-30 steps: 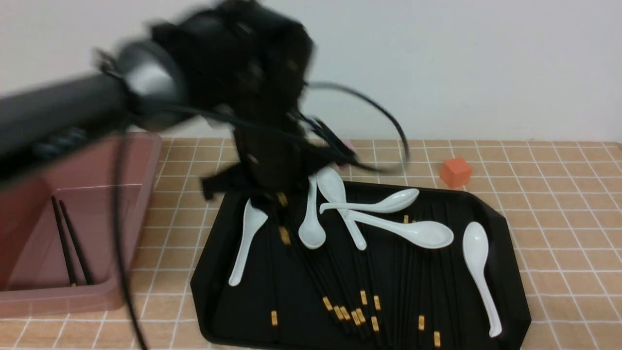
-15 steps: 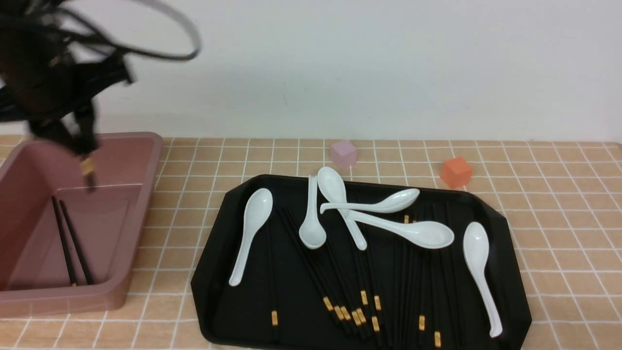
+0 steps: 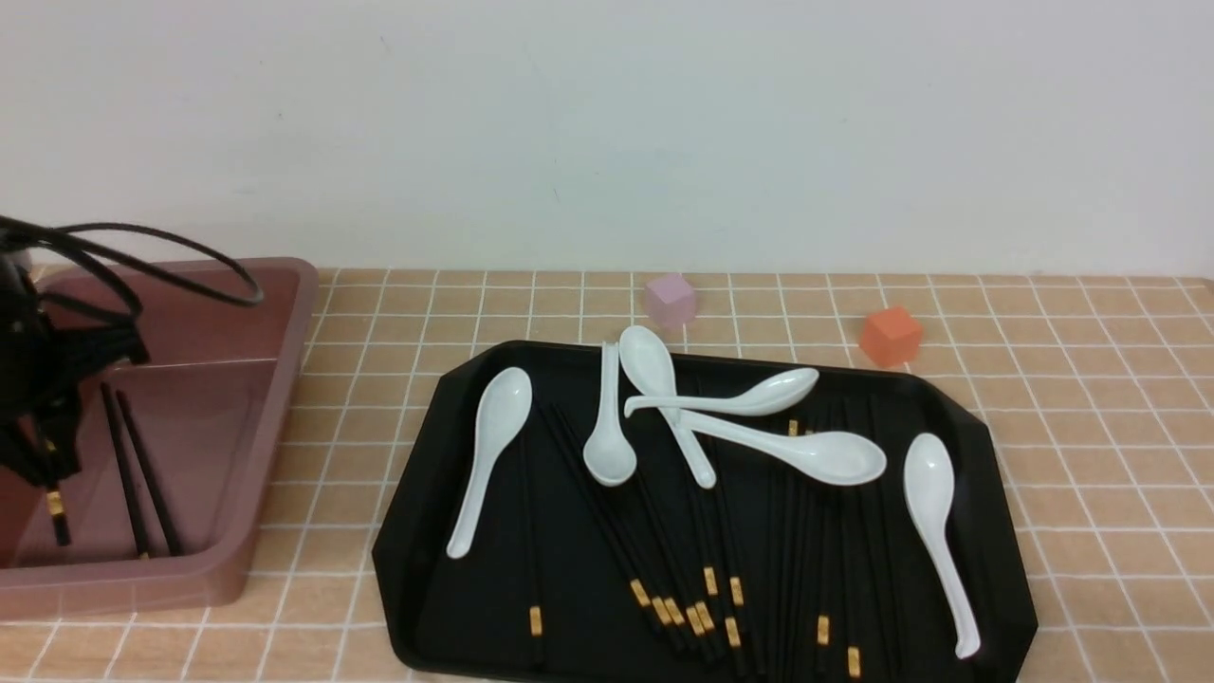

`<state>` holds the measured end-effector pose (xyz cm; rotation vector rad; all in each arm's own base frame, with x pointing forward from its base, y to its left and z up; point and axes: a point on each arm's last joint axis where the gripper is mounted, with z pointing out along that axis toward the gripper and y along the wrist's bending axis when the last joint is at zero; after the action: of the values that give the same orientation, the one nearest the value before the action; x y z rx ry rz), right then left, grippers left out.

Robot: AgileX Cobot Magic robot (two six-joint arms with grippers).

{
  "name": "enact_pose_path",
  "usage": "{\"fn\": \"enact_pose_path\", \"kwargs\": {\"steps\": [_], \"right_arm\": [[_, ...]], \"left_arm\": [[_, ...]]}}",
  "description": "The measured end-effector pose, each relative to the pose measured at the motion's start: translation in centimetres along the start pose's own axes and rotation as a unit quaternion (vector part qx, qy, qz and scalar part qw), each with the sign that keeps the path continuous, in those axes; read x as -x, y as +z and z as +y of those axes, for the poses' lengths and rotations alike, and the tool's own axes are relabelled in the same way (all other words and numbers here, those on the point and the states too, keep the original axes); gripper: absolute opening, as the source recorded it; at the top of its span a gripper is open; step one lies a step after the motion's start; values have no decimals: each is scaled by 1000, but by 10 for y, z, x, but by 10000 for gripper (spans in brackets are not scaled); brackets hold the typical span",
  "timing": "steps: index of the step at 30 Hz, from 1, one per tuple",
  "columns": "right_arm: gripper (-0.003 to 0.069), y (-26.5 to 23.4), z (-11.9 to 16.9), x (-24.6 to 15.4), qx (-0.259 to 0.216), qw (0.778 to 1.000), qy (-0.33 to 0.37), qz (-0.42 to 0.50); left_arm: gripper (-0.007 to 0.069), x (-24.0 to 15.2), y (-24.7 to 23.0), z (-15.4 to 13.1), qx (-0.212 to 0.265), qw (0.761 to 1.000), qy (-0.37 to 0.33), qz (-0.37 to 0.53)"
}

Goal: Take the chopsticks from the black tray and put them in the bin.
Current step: Use the left arm to put the chopsticks into the lunch box

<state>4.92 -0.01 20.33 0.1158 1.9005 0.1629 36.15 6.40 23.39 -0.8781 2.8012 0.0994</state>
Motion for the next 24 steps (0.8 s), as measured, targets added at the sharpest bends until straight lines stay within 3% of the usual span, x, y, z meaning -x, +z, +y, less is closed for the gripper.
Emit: {"fn": "enact_pose_path", "kwargs": {"steps": [9, 12, 18, 24], "right_arm": [[240, 0, 0, 0, 0, 1000, 1, 0], [240, 0, 0, 0, 0, 1000, 1, 0], [240, 0, 0, 0, 0, 1000, 1, 0], [240, 0, 0, 0, 0, 1000, 1, 0]], "left_arm": [[131, 4, 22, -5, 1, 1000, 8, 7], [169, 3, 21, -4, 1, 1000, 8, 7], [335, -1, 11, -3, -2, 1000, 2, 18], [321, -6, -25, 3, -17, 1000, -1, -8]]}}
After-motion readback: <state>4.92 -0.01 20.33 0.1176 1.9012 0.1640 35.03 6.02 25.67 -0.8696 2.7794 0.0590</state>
